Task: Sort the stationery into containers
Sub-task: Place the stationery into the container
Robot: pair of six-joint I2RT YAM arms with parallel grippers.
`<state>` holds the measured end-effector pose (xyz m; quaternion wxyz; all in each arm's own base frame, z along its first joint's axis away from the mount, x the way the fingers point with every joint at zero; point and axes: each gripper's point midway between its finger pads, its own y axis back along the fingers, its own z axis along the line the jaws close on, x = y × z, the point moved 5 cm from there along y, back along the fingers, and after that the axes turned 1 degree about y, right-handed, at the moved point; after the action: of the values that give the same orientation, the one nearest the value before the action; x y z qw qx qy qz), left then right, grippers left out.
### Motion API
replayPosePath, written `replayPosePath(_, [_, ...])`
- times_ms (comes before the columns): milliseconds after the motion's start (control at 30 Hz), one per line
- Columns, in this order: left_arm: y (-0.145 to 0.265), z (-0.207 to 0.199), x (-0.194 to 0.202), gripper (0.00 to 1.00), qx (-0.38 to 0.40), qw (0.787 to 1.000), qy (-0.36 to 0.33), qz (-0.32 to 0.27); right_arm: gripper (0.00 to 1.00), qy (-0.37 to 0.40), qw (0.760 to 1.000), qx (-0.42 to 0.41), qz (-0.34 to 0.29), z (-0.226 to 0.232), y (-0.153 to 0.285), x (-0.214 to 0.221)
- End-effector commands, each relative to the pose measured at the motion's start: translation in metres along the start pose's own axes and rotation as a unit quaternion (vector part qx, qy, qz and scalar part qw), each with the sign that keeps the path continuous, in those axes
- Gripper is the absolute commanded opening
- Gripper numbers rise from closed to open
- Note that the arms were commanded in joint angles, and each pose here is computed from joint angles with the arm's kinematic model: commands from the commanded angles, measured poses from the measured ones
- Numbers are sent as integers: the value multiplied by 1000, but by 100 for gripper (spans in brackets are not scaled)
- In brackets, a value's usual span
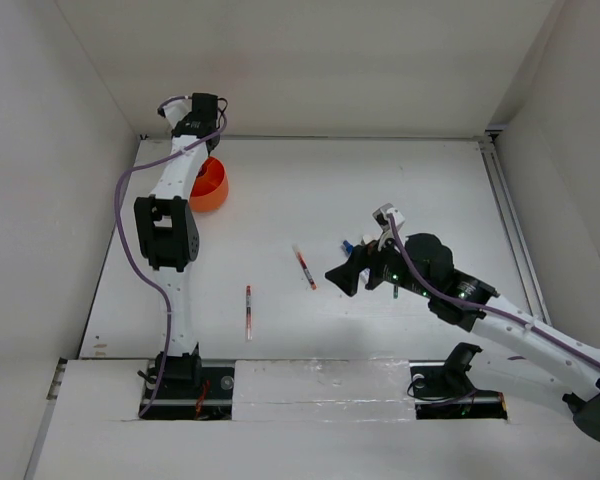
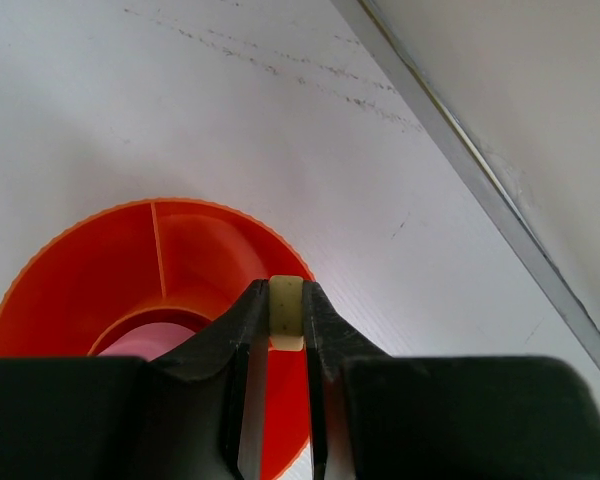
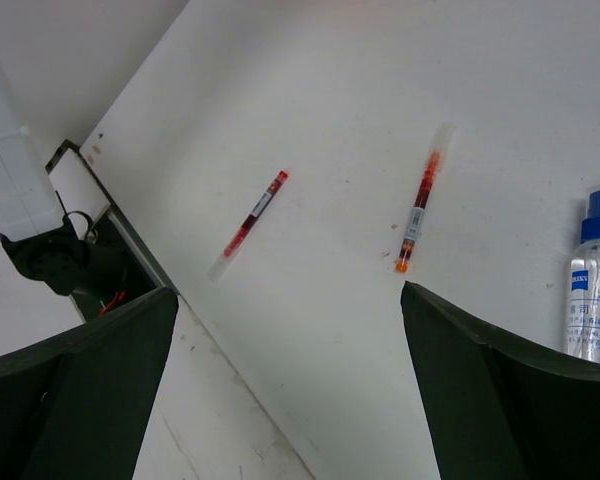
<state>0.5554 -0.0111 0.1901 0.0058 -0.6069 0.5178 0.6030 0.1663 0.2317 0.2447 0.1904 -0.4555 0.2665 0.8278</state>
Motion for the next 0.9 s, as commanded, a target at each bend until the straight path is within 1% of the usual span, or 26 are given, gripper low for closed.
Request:
replayPosePath(0, [-4,8,1,0,-24,1000,0,-9,100,11,999,-22,-27,8,2,-10])
replayPosePath(200, [-4,11,0,1,-33,999,-2,-13,100,11,999,-24,-31,9,4,-12])
replayPosePath(333, [-4,13,1,10,-39,999,-5,-14,100,11,999,-24,-31,9,4,-12])
replayPosePath(367, [-5,15,3,16,-42,999,-8,-12,100,11,999,-24,-31,9,4,-12])
replayPosePath(433, [-2,14,0,21,-39,999,-5,-14,100,11,999,-24,-31,9,4,-12])
replayPosePath(500, [-2,14,0,30,-39,999,-5,-14,100,11,999,-24,-31,9,4,-12])
replayPosePath(600, [0,14,-2,35,-36,999,-7,-17,100,11,999,-24,-31,9,4,-12])
replayPosePath(633, [4,13,-5,35,-33,999,-4,-20,100,11,999,-24,-31,9,4,-12])
replayPosePath(667, [4,13,-5,38,-33,999,-4,-20,100,11,999,-24,-31,9,4,-12])
replayPosePath(767, [7,11,-9,39,-24,999,-4,-21,100,11,999,-24,-31,9,4,-12])
replayPosePath(867, [14,4,-15,43,0,1000,-6,-21,100,10,999,-16,-29,7,1,-11])
